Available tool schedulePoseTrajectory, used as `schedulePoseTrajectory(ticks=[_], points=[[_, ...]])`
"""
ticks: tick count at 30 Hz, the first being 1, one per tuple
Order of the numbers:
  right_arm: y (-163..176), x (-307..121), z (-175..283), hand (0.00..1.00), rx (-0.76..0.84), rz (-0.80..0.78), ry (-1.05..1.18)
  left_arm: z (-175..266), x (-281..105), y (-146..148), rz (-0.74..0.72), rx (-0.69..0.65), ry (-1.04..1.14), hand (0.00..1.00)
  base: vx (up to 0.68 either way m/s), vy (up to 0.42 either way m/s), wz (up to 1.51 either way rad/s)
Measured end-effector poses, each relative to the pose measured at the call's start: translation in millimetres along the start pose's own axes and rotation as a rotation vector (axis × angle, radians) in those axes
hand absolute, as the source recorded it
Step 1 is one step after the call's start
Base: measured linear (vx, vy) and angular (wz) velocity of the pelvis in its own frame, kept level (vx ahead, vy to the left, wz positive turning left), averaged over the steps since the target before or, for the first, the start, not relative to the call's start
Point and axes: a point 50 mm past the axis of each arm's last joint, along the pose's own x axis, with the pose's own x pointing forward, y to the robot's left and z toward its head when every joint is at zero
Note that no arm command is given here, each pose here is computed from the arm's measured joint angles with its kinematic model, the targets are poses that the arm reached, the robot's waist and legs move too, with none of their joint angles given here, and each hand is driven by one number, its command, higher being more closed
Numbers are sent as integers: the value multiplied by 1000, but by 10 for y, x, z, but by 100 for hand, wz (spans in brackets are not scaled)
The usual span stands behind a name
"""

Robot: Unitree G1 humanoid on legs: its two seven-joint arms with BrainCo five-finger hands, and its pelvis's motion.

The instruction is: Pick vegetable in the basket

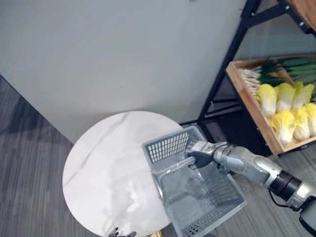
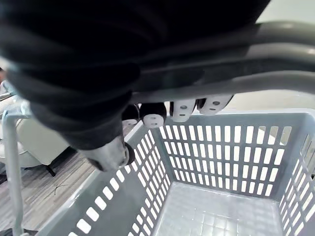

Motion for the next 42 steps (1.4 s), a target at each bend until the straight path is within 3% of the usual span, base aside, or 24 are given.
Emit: schedulePoseTrajectory(ticks=[9,13,16,20,26,31,34,36,42], points=[[44,-216,-205,100,-36,54,89,-1,-4,-83,-40,85,-4,0,-45,-44,-7],[372,-337,-267,100,49,109,138,-11,-8,-94,-48,97,-3,0,-34,-33,7],[523,-501,-308,100,116,77,199,-3,-7,-86,-50,105,-6,0,-133,1,-4],[381,-634,-334,100,77,-18,233,110,24,-52,-49,122,-36,0,-264,75,-66],[319,-527,-193,100,63,-59,167,94,31,-106,-90,193,-15,0,-208,62,-100],[200,-324,-18,100,40,-110,79,141,51,46,-49,198,-13,0,-122,-153,-88],[17,-206,17,100,-9,-146,51,112,50,-117,-90,197,9,0,-188,-78,-148],[-77,-84,99,100,-27,-168,3,216,80,99,-29,219,-12,0,-58,-270,-143],[92,-20,70,100,-48,-85,14,120,50,-201,-79,163,16,0,-39,-310,-101]])
